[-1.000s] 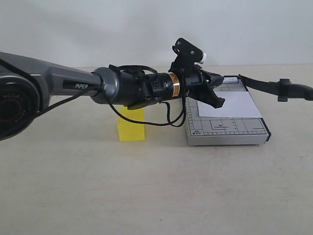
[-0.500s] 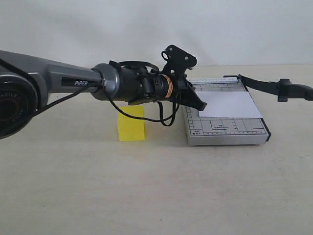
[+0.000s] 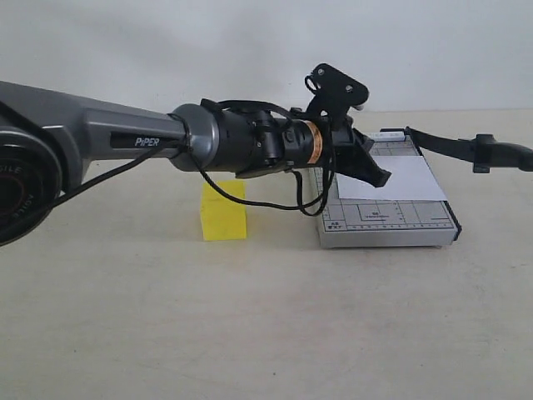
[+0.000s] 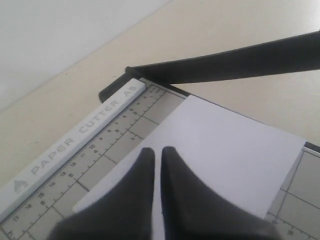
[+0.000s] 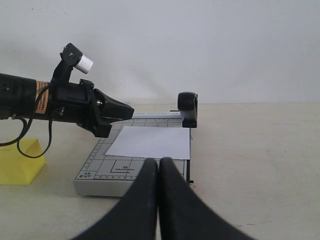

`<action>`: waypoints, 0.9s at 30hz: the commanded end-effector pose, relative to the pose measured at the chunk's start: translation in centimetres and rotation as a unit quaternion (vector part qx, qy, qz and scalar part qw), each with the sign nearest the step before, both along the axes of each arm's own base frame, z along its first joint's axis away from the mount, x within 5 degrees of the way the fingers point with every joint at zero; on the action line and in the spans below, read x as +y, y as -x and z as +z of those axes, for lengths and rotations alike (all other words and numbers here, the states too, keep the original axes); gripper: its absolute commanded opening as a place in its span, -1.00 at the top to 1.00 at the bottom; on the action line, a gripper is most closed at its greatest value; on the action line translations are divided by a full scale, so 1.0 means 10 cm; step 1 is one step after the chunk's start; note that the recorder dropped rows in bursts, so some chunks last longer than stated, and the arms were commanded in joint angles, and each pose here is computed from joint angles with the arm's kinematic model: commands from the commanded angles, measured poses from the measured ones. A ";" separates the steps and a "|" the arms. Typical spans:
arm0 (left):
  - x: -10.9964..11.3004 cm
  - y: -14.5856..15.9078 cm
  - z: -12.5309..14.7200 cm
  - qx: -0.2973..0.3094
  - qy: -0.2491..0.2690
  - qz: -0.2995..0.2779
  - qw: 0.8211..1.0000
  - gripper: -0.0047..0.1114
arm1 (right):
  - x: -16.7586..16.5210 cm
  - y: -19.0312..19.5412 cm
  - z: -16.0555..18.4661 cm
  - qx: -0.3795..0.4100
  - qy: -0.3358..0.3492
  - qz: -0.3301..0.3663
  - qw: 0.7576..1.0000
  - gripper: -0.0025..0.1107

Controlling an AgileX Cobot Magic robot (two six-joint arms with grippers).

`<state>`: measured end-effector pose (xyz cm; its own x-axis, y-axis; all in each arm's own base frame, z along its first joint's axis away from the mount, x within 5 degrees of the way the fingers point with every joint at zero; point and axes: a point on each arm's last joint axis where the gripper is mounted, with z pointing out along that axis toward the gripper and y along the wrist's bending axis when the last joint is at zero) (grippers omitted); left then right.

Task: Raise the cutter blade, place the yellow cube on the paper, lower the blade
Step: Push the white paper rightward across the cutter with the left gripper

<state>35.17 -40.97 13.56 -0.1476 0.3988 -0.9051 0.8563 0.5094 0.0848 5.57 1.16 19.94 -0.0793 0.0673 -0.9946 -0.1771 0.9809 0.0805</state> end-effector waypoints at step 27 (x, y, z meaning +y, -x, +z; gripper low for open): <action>0.04 0.07 -0.21 0.041 -0.028 0.026 0.998 0.84 | 0.00 0.00 0.01 -0.006 0.005 0.000 1.000 0.96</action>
<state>34.79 -40.36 11.99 -0.2350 0.4397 -0.8668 0.8275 0.5584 0.0589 5.57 1.16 19.94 -0.0793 0.0673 -0.9946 -0.1771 0.9809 0.0805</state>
